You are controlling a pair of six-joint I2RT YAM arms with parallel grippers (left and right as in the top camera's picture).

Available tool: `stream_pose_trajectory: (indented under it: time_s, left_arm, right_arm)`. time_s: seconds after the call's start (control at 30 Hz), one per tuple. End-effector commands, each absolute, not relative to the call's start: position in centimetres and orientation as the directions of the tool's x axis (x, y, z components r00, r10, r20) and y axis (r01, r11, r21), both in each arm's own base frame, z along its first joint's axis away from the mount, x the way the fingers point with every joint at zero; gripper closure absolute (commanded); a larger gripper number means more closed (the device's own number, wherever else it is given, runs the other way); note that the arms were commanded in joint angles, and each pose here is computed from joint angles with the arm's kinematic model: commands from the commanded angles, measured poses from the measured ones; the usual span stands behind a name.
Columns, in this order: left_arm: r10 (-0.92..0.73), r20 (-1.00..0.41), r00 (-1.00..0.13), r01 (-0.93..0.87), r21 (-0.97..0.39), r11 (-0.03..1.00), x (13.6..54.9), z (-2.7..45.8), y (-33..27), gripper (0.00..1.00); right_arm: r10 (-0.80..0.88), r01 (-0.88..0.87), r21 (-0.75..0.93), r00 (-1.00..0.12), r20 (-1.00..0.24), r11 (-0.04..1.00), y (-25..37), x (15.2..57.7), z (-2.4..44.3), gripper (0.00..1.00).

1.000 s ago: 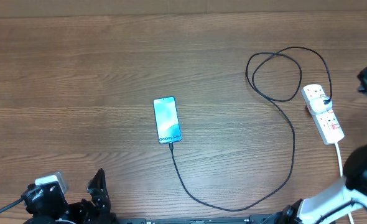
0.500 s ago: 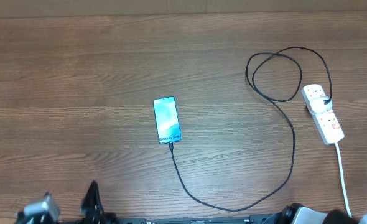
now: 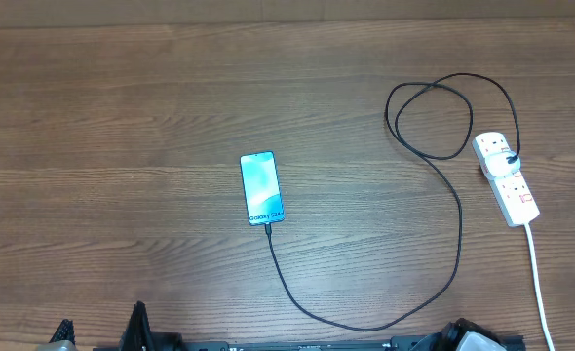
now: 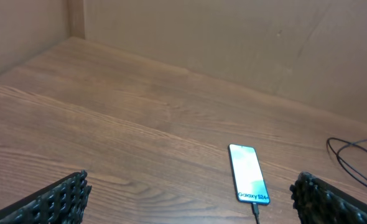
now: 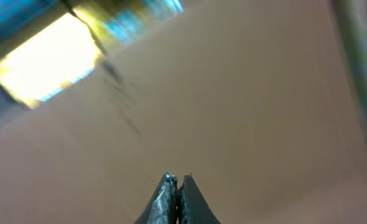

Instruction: Plug charger to phone and switch on socket

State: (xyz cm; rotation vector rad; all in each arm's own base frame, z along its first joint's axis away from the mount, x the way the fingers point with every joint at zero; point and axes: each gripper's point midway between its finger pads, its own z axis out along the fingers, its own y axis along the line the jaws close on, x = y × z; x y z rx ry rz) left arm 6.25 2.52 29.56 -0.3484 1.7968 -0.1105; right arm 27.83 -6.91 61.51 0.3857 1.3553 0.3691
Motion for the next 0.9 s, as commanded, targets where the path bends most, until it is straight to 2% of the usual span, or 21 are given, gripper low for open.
stream_pose_trajectory:
  time_s: [0.0, 0.1, 0.2, 0.37, 0.47, 0.63, 0.87]
  left_arm:
    - [-0.295, -0.934, -0.200, -0.206, -0.254, 0.945, 6.1, 29.7, 2.9, 0.00]
    - [-0.296, -0.934, -0.200, -0.212, -0.254, 0.944, 6.1, 29.6, 3.0, 0.01]
    - [-0.296, -0.934, -0.198, -0.218, -0.252, 0.943, 6.1, 29.6, 3.0, 0.00]
    - [-0.295, -0.935, -0.198, -0.221, -0.251, 0.942, 6.1, 29.6, 3.1, 0.01]
    - [-0.295, -0.935, -0.195, -0.231, -0.249, 0.941, 6.1, 29.6, 3.3, 0.00]
    - [-0.295, -0.936, -0.191, -0.241, -0.247, 0.939, 6.0, 29.6, 3.5, 0.00]
    - [-0.295, -0.936, -0.191, -0.241, -0.246, 0.939, 6.0, 29.6, 3.5, 0.00]
  right_arm:
    - [0.474, -0.235, 0.422, 0.254, -0.843, 0.876, -3.7, 26.3, 66.0, 0.96]
    - [0.420, -0.322, 0.312, 0.358, -0.834, 0.894, -2.1, 25.0, 69.2, 0.96]
    - [0.395, -0.334, 0.277, 0.367, -0.842, 0.901, -1.0, 23.8, 69.4, 0.96]
    - [0.280, -0.243, 0.221, 0.243, -0.929, 0.945, 0.7, 22.3, 65.0, 0.96]
    - [0.242, -0.238, 0.188, 0.224, -0.944, 0.953, 2.0, 20.5, 63.4, 0.96]
    - [0.187, -0.278, 0.118, 0.235, -0.954, 0.953, 3.9, 17.1, 61.1, 0.96]
    - [0.174, -0.222, 0.099, 0.349, -0.921, 0.970, 3.6, 11.3, 58.3, 0.96]
